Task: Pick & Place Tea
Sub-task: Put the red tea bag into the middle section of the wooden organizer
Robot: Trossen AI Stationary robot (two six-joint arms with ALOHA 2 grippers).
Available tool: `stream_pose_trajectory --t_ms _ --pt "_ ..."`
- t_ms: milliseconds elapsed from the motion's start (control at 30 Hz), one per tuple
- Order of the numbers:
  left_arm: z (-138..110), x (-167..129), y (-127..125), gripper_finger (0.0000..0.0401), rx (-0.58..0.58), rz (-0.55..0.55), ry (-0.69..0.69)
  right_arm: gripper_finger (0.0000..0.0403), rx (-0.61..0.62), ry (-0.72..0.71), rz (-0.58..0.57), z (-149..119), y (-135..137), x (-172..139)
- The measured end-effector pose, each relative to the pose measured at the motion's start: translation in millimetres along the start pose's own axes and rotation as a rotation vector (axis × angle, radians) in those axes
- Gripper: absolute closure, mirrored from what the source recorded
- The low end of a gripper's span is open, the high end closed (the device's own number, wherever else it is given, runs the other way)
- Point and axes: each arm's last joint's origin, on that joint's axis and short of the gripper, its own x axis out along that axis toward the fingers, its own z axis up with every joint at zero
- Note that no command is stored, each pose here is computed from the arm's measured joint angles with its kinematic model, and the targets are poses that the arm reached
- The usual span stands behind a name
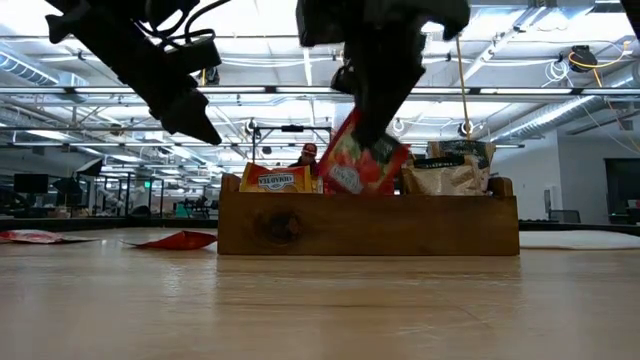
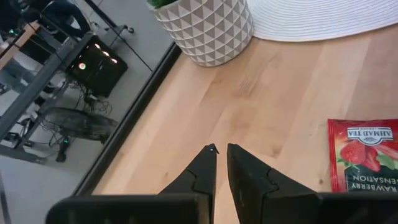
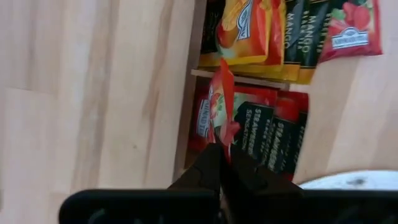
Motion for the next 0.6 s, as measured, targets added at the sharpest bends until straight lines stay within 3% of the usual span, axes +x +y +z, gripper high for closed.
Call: stream_pose_trajectory --t_ms 200,433,600 --pt "0 0 0 0.0354 -0.004 -0.008 -0.003 0.0403 0.005 0.083 -0.026 -2 -3 19" --pt "0 0 0 0.0354 -0.004 -0.006 -0.002 0.0403 -0.016 0.106 -0.127 -4 1 19" --pt "0 1 0 0.0355 -0.006 -0.005 -0.002 0.0403 -0.025 0.133 -0.136 -7 5 19"
